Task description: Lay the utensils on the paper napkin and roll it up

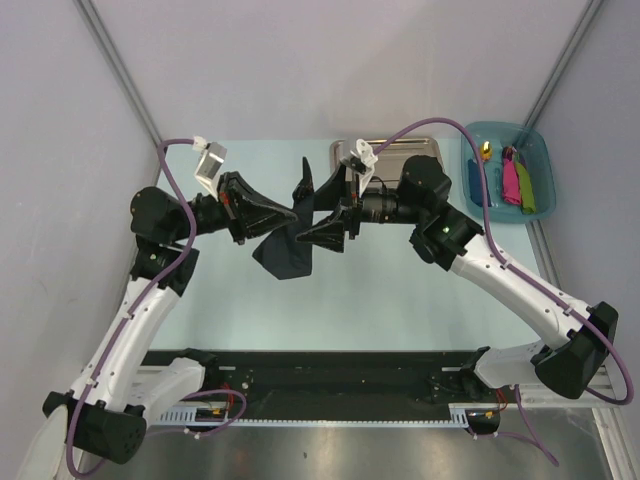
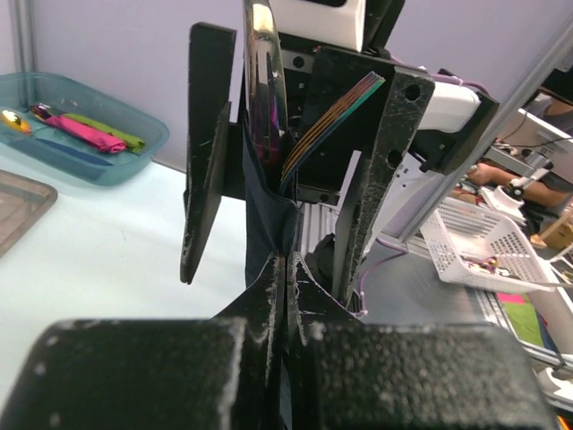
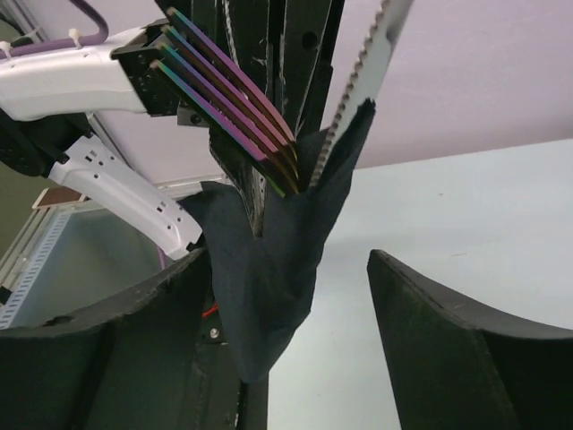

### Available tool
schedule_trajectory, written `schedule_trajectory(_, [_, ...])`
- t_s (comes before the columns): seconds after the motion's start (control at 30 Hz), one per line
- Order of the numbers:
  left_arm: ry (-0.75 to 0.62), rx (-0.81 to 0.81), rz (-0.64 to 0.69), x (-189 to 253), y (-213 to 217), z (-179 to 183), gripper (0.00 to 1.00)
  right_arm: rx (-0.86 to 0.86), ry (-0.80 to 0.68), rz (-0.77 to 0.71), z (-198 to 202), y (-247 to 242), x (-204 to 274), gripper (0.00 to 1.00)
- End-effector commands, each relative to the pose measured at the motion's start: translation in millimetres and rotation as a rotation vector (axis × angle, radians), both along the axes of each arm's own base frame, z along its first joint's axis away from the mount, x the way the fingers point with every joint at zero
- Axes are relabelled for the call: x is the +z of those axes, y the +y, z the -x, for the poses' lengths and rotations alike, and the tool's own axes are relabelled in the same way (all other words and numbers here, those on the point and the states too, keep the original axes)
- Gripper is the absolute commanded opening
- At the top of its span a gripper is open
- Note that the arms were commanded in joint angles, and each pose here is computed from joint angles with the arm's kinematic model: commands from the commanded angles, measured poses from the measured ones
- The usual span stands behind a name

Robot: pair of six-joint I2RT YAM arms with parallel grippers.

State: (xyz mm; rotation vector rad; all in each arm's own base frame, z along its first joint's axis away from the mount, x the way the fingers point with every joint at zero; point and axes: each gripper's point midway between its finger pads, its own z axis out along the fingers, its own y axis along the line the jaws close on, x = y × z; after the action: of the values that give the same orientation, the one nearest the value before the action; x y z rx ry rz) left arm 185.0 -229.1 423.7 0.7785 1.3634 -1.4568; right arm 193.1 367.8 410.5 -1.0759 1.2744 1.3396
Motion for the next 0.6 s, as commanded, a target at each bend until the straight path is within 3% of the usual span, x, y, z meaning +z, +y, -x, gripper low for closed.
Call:
schedule_trajectory(0.0, [-0.132,0.101,0.027,29.1,3.7,3.2,0.0,-0.028,-0.069,-0.089,0.8,-0.1,33.2,0.7])
schedule_trajectory(0.37, [-0.148,0.186,0.006,25.3,1.3,0.2,0.0,-0.04,-0.071,-0.081,-0.7,4.8,28.2,0.57])
schedule_trajectory(0.57, [-0.142,0.235,0.001,25.0,2.9,-5.4,0.0,-0.027,-0.072,-0.083,1.2,5.9,28.3,0.41])
